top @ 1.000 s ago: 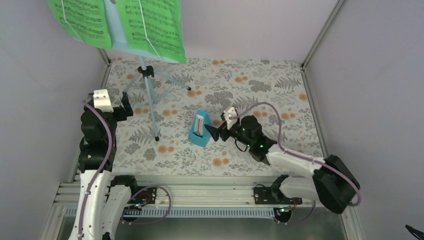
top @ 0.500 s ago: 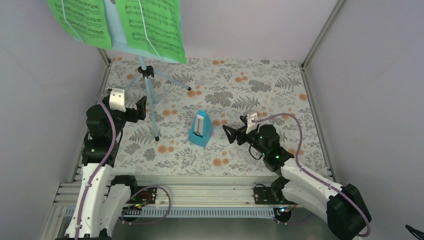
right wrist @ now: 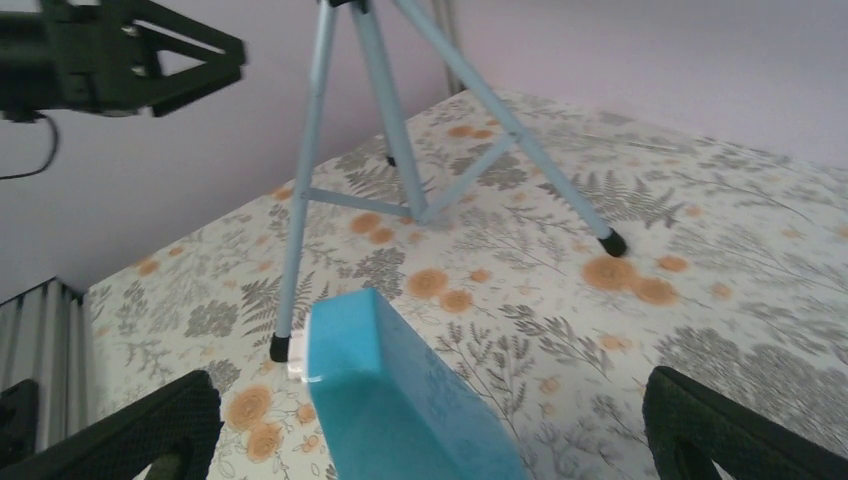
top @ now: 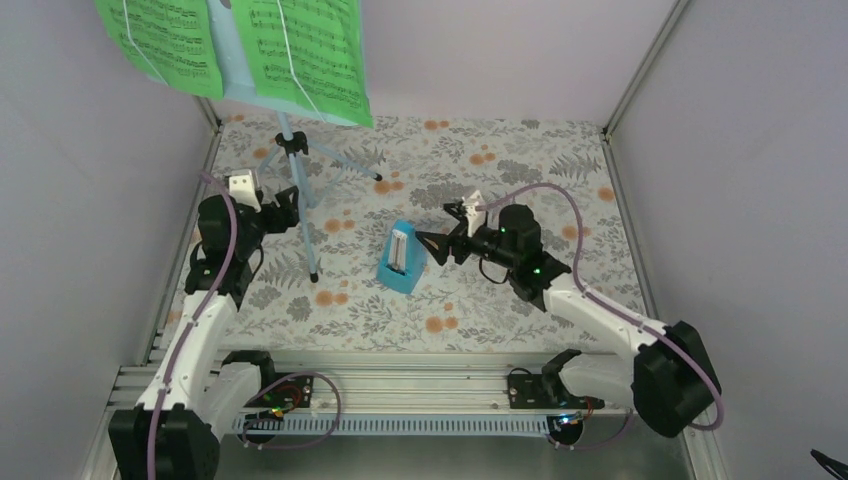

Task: Pack up the instrument practice props

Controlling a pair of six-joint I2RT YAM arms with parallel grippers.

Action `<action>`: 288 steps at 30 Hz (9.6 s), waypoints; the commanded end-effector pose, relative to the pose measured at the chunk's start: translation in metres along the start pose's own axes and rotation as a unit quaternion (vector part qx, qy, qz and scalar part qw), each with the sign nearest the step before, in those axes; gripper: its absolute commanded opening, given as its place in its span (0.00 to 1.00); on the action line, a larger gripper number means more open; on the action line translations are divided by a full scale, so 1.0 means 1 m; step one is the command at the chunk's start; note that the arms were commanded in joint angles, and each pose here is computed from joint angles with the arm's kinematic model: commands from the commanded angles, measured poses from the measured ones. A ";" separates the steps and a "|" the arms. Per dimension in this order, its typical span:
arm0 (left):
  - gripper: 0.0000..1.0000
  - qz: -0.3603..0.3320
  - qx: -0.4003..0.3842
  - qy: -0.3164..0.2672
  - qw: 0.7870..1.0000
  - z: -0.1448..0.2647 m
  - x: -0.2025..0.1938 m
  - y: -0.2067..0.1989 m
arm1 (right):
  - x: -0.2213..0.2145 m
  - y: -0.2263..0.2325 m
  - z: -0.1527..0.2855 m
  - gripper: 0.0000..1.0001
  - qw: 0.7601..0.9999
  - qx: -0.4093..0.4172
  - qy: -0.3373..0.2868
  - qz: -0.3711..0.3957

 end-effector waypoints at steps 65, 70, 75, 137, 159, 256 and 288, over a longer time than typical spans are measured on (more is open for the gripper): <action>0.02 -0.121 -0.365 0.084 0.919 -0.153 -0.079 -0.109 | 0.008 0.023 0.005 0.65 1.000 0.000 0.015 0.020; 0.02 -0.126 -0.390 0.099 0.907 -0.179 -0.089 -0.129 | 0.002 0.024 0.014 0.66 1.000 -0.007 0.014 0.011; 0.02 -0.131 -0.399 0.114 0.900 -0.196 -0.099 -0.138 | -0.001 0.025 0.021 0.66 1.000 -0.016 0.014 0.008; 0.79 0.176 0.024 0.200 0.964 -0.344 0.020 0.115 | -0.001 -0.012 0.048 0.90 0.985 -0.165 0.032 -0.033; 0.75 0.238 -0.075 0.232 0.940 -0.411 -0.022 0.123 | -0.012 -0.011 0.048 0.90 0.985 -0.158 0.044 -0.057; 0.02 -0.172 -0.273 -0.107 0.940 0.065 -0.067 -0.164 | 0.092 0.026 0.059 0.99 0.883 0.099 -0.056 -0.455; 0.02 -0.175 -0.345 -0.122 0.914 0.070 -0.124 -0.216 | 0.053 0.023 0.049 0.99 0.801 0.094 -0.036 -0.591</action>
Point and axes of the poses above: each gripper's point midway between its finger pads, its own z axis back along the fingers, its own y axis along the line the jaws close on, x = y × z, the point moved 8 cm from there along z, back along the fingers, and after that the axes turned 11 degrees about z, right-handed, at the moved point
